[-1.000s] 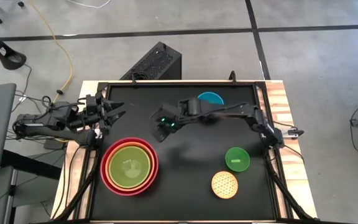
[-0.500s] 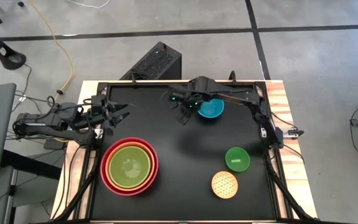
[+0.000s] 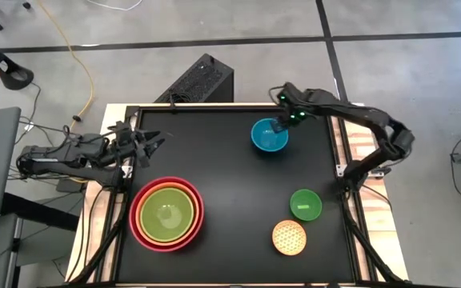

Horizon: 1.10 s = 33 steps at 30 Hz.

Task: Nest bowls inside each other
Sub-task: Stack the blue bowl into the green bowl

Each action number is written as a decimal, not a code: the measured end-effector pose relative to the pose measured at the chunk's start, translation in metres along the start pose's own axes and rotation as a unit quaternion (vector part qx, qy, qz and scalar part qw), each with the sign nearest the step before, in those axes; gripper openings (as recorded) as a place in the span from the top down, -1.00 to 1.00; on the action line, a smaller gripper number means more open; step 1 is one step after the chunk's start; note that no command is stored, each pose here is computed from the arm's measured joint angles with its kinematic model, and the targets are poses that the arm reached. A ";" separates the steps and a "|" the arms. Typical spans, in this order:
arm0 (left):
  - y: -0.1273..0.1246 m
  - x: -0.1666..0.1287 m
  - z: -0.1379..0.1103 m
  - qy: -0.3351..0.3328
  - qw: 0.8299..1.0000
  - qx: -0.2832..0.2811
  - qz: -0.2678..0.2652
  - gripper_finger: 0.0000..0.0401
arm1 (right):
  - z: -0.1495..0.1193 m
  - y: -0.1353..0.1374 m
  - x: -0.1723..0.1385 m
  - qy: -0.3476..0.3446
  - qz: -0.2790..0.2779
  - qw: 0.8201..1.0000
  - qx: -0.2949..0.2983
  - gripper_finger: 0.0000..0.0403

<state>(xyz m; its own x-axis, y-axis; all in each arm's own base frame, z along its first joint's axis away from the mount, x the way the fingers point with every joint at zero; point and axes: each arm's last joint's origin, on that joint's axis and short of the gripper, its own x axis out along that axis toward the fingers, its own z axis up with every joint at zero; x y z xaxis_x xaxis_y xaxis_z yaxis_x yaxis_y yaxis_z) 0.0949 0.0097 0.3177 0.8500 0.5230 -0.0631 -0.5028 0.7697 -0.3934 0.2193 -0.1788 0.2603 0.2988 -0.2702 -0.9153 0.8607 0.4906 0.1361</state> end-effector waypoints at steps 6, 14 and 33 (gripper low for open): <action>0.003 0.000 0.003 -0.031 0.998 -0.013 0.051 -0.01 | -0.018 -0.033 0.022 0.017 -0.003 1.000 0.013 0.01; 0.003 0.000 0.003 -0.038 0.997 -0.024 0.063 -0.01 | -0.024 -0.036 0.044 -0.022 0.046 0.998 0.025 0.01; 0.001 0.000 0.001 -0.010 0.999 -0.036 0.012 -0.01 | -0.039 -0.040 0.067 -0.053 0.069 0.990 0.110 0.86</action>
<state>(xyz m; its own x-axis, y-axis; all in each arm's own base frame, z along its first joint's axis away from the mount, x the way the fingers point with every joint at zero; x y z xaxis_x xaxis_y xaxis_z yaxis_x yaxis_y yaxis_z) 0.0943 0.0104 0.3184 0.8340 0.5490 -0.0553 -0.5098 0.7285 -0.4576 0.1888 -0.1845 0.1792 0.4510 -0.3051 -0.8388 0.8744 0.3395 0.3466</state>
